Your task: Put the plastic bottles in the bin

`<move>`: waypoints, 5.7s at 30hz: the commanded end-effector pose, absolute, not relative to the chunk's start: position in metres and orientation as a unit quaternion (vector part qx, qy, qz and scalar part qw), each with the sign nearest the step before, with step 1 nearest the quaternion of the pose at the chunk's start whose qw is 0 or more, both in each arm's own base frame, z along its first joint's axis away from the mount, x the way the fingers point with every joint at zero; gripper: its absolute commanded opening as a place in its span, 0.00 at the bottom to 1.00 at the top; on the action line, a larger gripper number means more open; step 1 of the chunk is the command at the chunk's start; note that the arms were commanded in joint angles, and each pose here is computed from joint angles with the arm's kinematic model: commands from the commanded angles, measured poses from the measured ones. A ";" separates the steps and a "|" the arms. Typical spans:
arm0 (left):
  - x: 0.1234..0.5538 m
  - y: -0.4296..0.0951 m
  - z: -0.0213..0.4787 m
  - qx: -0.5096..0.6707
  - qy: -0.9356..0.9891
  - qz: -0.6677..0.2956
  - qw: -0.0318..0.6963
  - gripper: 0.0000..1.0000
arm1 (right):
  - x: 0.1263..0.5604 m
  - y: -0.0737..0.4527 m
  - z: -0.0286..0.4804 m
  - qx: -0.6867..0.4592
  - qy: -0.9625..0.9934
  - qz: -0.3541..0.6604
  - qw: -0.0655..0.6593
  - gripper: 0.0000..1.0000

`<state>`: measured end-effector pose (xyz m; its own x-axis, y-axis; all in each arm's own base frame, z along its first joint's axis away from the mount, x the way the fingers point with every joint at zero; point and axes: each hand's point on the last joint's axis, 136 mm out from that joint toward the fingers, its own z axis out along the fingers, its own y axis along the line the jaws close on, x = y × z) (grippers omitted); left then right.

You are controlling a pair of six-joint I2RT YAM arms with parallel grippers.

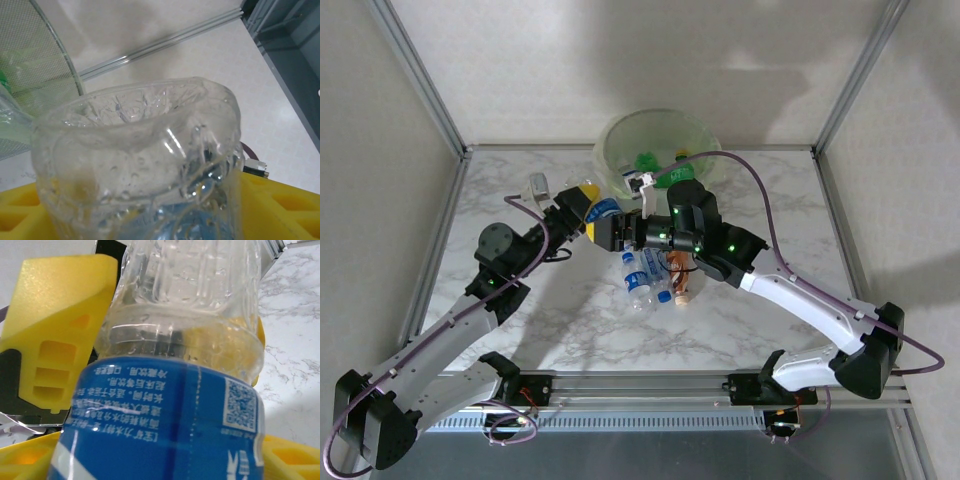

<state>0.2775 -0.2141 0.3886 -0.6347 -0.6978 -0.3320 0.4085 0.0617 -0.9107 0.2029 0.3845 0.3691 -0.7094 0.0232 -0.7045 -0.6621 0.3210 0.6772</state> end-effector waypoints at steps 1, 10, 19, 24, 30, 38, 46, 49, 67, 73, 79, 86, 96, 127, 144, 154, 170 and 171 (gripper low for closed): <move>0.270 -0.209 0.407 -0.099 0.590 -0.674 0.433 0.69 | 0.207 0.383 0.371 -0.210 0.746 0.543 0.324 0.68; 0.279 -0.205 0.398 -0.113 0.617 -0.637 0.448 0.91 | 0.213 0.379 0.368 -0.202 0.755 0.527 0.333 0.63; 0.286 -0.200 0.401 -0.123 0.637 -0.603 0.463 1.00 | 0.236 0.364 0.370 -0.177 0.772 0.487 0.367 0.61; 0.294 -0.192 0.396 -0.147 0.659 -0.567 0.472 1.00 | 0.266 0.340 0.372 -0.142 0.793 0.430 0.408 0.60; 0.303 -0.148 0.394 -0.216 0.686 -0.460 0.522 1.00 | 0.311 0.307 0.381 -0.095 0.816 0.344 0.454 0.60; 0.309 -0.131 0.354 -0.252 0.710 -0.428 0.499 1.00 | 0.379 0.274 0.390 -0.046 0.835 0.224 0.500 0.60; 0.305 -0.125 0.340 -0.253 0.723 -0.412 0.493 0.99 | 0.435 0.253 0.362 -0.027 0.860 0.123 0.495 0.65; 0.305 -0.122 0.331 -0.260 0.727 -0.406 0.489 0.99 | 0.446 0.255 0.354 -0.031 0.866 0.107 0.487 0.73; 0.318 -0.133 0.253 -0.260 0.778 -0.374 0.433 0.84 | 0.403 0.253 0.396 -0.035 0.842 0.158 0.515 0.84; 0.325 -0.148 0.199 -0.251 0.813 -0.363 0.381 0.78 | 0.355 0.261 0.400 -0.051 0.832 0.200 0.515 0.82; 0.332 -0.165 0.154 -0.239 0.838 -0.351 0.344 0.70 | 0.314 0.254 0.387 -0.047 0.828 0.237 0.506 0.82; 0.342 -0.186 0.109 -0.192 0.881 -0.296 0.315 0.64 | 0.294 0.236 0.358 -0.025 0.840 0.247 0.483 0.82; 0.358 -0.188 0.082 -0.153 0.908 -0.225 0.317 0.66 | 0.291 0.237 0.356 -0.024 0.839 0.258 0.478 0.81; 0.400 -0.206 0.039 -0.103 0.927 -0.130 0.337 0.54 | 0.289 0.241 0.352 -0.027 0.842 0.267 0.469 0.79; 0.416 -0.208 0.034 -0.096 0.927 -0.113 0.343 0.51 | 0.288 0.239 0.353 -0.026 0.843 0.264 0.469 0.79; 0.409 -0.202 0.033 -0.103 0.929 -0.105 0.341 0.34 | 0.288 0.239 0.357 -0.024 0.840 0.267 0.472 0.79; 0.343 -0.163 0.108 -0.130 0.903 -0.142 0.385 0.21 | 0.285 0.243 0.384 -0.032 0.822 0.293 0.487 0.80; 0.338 -0.161 0.121 -0.132 0.896 -0.151 0.395 0.21 | 0.285 0.245 0.386 -0.034 0.821 0.298 0.487 0.80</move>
